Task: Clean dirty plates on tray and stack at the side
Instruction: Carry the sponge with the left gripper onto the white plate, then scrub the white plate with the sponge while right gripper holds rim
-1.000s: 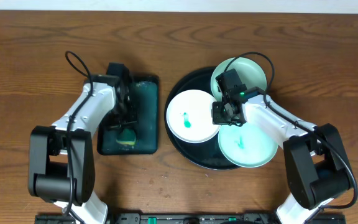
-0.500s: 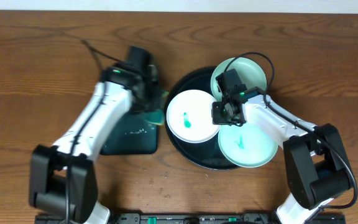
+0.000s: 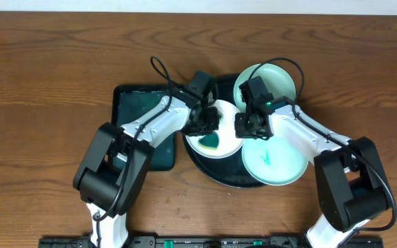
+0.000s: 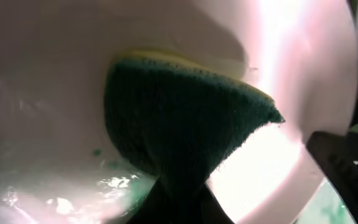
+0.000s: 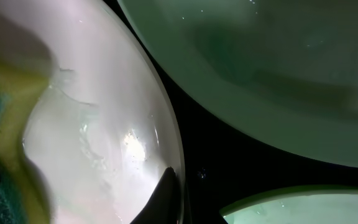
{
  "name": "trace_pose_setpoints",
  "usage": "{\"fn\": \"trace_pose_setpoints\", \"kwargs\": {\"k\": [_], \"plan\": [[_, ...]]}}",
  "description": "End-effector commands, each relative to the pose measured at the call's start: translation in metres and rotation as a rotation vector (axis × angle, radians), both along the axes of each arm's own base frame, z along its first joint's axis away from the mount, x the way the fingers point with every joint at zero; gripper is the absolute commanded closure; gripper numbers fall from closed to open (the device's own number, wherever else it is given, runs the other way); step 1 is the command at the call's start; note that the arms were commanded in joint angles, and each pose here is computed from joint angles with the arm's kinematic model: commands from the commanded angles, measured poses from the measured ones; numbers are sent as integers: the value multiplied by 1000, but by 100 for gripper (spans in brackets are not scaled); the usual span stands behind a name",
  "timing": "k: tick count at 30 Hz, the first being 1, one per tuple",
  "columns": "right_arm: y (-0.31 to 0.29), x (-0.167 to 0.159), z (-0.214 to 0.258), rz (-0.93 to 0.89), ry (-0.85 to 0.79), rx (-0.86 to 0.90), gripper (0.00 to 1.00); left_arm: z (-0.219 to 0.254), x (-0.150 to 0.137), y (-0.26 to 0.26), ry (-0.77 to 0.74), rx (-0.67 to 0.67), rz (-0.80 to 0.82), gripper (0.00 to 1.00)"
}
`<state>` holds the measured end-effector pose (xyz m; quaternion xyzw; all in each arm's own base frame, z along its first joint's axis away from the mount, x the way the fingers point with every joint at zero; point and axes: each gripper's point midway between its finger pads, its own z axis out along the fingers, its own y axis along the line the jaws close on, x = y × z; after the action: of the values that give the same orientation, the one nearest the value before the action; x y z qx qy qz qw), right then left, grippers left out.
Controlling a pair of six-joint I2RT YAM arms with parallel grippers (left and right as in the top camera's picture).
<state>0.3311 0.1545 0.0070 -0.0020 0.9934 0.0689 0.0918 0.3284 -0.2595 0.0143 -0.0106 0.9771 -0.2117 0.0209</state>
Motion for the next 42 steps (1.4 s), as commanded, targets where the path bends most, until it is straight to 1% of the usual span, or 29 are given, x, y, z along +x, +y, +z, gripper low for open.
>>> {"fn": "trace_pose_setpoints", "kwargs": {"k": [1, 4, 8, 10, 13, 15, 17, 19, 22, 24, 26, 28, 33, 35, 37, 39, 42], "plan": [[-2, -12, -12, 12, 52, -22, 99, -28, -6, 13, 51, 82, 38, 93], [-2, -12, -12, 12, 52, -22, 99, -37, -2, 55, 2, 315, 81, 93], [-2, -12, -12, 12, 52, -22, 99, -35, 2, 101, -50, 556, 142, 93], [-2, -12, -12, 12, 52, -22, 99, -30, 6, 113, -77, 625, 151, 93], [-2, -12, -12, 12, 52, -22, 99, -26, 11, 117, -102, 653, 158, 93], [-1, -13, -13, 12, 54, -19, 99, -27, 15, 111, -112, 622, 167, 93], [-1, -13, -13, 13, 55, -20, 99, -30, 16, 90, -98, 515, 159, 92], [-1, -13, -13, 13, 55, -20, 99, -33, 14, 59, -58, 350, 137, 93], [-1, -13, -13, 13, 54, -20, 99, -31, 6, 1, 32, 38, 70, 93], [-1, -13, -13, 13, 54, -20, 99, -26, -2, -29, 88, -126, 17, 93], [-1, -13, -13, 13, 54, -19, 99, -24, -11, -47, 135, -225, -25, 92], [-1, -13, -13, 12, 53, -19, 99, -26, -19, -54, 170, -259, -47, 93], [-1, -13, -13, 13, 54, -20, 99, -29, -33, -59, 190, -250, -97, 93], [-1, -13, -13, 13, 54, -20, 99, -26, -41, -65, 210, -274, -121, 93], [-1, -13, -13, 13, 53, -20, 99, -21, -49, -72, 210, -309, -180, 93], [-1, -13, -13, 12, 53, -20, 99, -22, -55, -73, 214, -301, -204, 93], [-1, -13, -13, 12, 55, -20, 99, -36, -53, -58, 201, -188, -167, 93]]}}
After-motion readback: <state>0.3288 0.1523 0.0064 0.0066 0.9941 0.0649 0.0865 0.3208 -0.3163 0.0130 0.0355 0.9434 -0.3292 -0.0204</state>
